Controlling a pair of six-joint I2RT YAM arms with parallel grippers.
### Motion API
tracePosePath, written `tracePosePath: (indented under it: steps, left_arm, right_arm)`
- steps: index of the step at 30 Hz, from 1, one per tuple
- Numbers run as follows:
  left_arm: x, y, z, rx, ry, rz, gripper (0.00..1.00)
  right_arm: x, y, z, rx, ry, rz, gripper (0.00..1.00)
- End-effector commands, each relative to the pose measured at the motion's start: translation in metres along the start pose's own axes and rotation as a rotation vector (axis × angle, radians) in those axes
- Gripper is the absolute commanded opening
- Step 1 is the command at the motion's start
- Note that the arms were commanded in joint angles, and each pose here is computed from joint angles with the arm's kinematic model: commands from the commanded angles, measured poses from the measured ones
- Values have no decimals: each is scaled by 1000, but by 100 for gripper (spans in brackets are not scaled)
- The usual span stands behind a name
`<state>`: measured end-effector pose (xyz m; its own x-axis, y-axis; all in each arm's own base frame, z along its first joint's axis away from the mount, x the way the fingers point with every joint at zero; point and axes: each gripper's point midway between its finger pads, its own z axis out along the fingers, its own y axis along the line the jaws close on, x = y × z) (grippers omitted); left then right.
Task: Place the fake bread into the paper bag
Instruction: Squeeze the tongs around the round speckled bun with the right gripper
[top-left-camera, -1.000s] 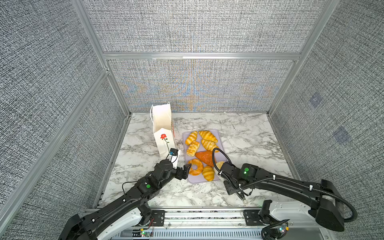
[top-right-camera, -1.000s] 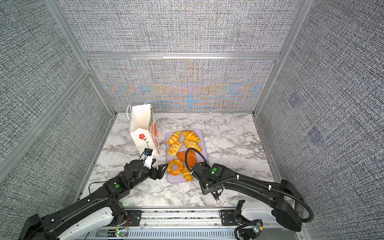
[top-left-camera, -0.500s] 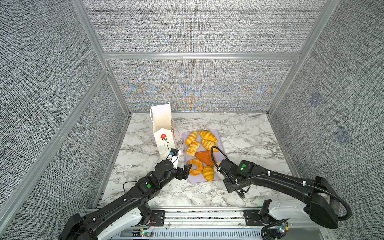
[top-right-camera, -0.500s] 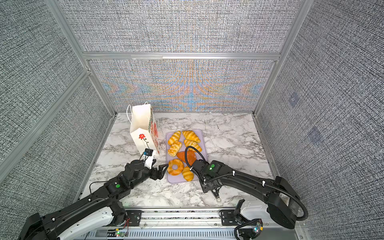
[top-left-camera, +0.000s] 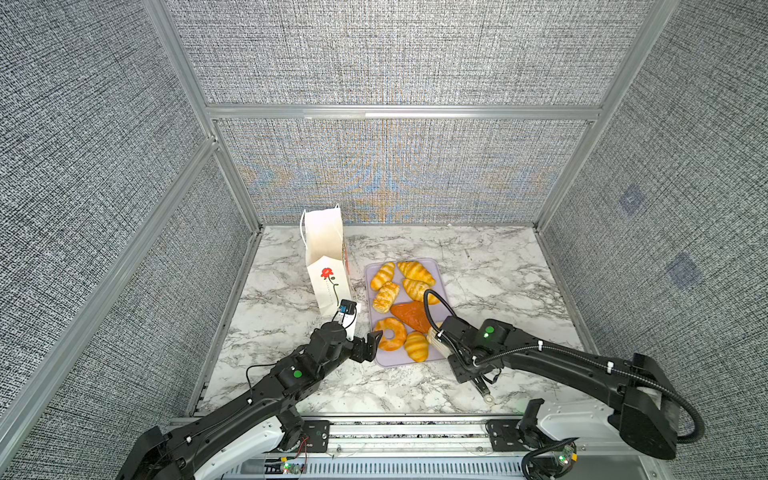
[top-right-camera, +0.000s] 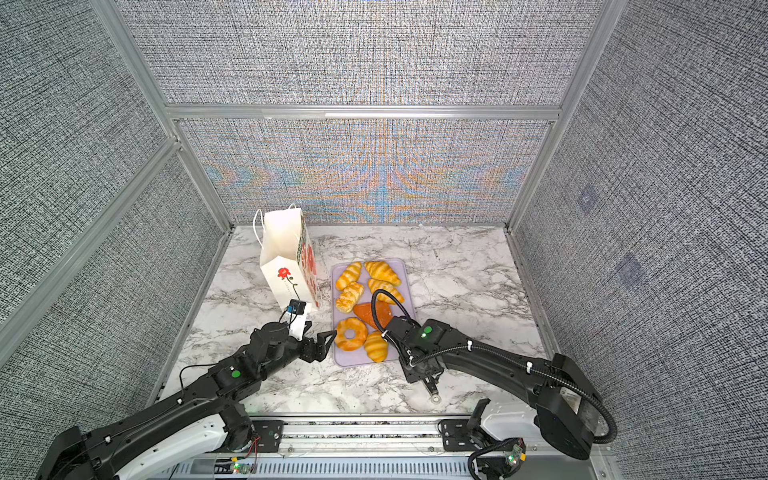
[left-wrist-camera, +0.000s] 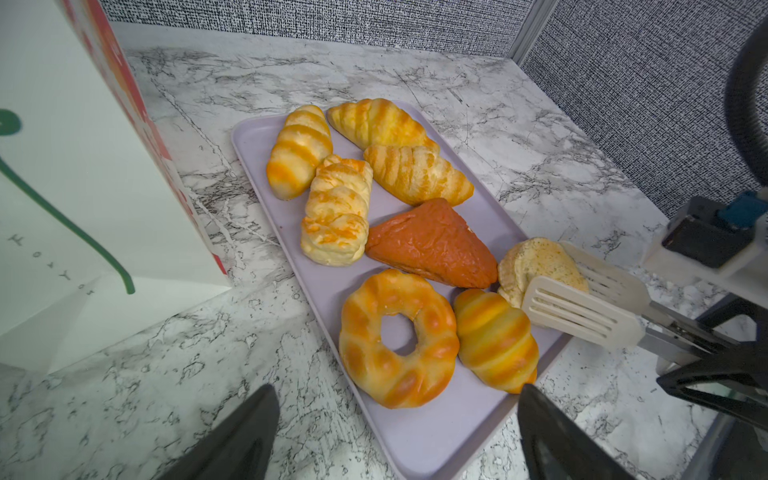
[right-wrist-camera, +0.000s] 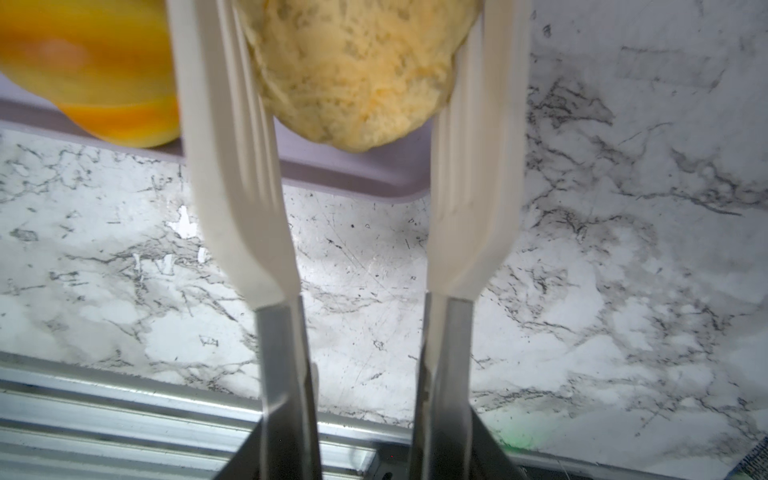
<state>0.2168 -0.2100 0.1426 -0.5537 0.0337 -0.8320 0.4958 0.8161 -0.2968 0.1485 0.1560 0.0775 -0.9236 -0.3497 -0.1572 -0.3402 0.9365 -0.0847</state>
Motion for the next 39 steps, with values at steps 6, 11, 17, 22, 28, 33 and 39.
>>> tracePosePath:
  steps: [6, 11, 17, 22, 28, 33, 39]
  left_arm:
    - [-3, 5, -4, -21, -30, -18, 94]
    - [-5, 5, -5, -25, -32, -22, 94]
    - [-7, 4, -5, -26, -29, -16, 94]
    - [-11, 1, -6, -13, -35, -11, 94]
    - [-17, -3, -9, 6, -57, -7, 94]
    - [-21, -5, -11, 12, -73, 2, 95]
    - [-28, -7, -12, 16, -90, 10, 97]
  right_arm:
    - [-7, -2, -12, -42, -60, 21, 44]
    - [-8, -4, -15, -41, -72, 30, 44]
    - [-13, -6, -25, -59, -116, 41, 44]
    - [-19, -4, -35, -76, -149, 41, 44]
    - [-27, -3, -44, -85, -186, 29, 44]
    - [-43, 6, -60, -129, -240, 15, 44]
    - [-56, 14, -71, -158, -274, -9, 44]
